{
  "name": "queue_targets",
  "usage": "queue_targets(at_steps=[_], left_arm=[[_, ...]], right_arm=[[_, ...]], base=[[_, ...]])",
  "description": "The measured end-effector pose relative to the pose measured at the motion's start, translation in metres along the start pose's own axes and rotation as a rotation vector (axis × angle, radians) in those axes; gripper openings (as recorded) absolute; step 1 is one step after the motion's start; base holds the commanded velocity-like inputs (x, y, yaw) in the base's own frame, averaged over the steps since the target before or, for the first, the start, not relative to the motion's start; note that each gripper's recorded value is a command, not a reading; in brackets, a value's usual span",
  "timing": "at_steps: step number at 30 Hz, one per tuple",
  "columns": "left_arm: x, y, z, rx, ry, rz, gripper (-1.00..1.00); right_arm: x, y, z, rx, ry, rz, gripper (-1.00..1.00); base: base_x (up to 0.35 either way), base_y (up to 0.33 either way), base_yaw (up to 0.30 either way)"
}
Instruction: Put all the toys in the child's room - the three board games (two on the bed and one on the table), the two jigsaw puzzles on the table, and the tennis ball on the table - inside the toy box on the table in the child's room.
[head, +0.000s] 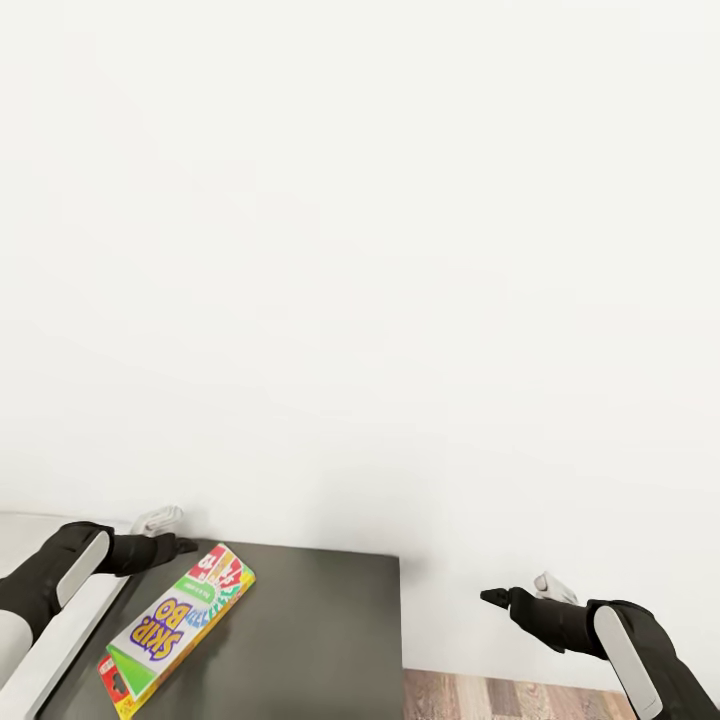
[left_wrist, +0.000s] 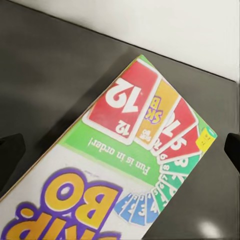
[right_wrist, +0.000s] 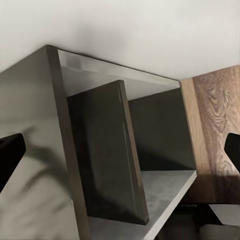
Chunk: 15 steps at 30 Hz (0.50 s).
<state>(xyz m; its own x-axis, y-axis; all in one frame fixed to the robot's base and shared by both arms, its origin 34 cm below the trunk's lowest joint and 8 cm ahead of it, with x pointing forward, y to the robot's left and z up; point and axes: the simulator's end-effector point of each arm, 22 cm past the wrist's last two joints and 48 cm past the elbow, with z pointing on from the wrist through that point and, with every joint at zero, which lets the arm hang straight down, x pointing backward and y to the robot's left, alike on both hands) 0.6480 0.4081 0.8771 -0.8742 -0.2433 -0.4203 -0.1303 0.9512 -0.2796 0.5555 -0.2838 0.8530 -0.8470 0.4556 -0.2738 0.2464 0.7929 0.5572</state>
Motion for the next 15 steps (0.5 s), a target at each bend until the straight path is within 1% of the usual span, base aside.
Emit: queue_targets(at_steps=[6,8,9,11,15], left_arm=[[-0.002,0.005,-0.007,0.05,0.002,0.003,1.0],[-0.004,0.01,-0.01,0.063,-0.005,0.004,1.0],[-0.008,0.011,-0.013,0.076,-0.018,0.01,1.0],[-0.015,0.008,-0.017,0.12,-0.05,0.028,1.0],[-0.016,-0.004,-0.019,0.188,-0.06,0.052,1.0]], right_arm=[[0.003,-0.003,0.003,0.005,0.008,0.004,1.0],[0.004,-0.004,0.004,0.006,0.011,0.006,1.0],[0.004,-0.004,0.004,0.006,0.012,0.006,1.0],[0.005,-0.005,0.005,0.008,0.015,0.008,1.0],[0.006,-0.008,0.006,0.013,0.02,0.01,1.0]], base=[[0.0,0.0,0.0],[0.0,0.0,0.0],[0.0,0.0,0.0],[0.0,0.0,0.0],[0.0,0.0,0.0]])
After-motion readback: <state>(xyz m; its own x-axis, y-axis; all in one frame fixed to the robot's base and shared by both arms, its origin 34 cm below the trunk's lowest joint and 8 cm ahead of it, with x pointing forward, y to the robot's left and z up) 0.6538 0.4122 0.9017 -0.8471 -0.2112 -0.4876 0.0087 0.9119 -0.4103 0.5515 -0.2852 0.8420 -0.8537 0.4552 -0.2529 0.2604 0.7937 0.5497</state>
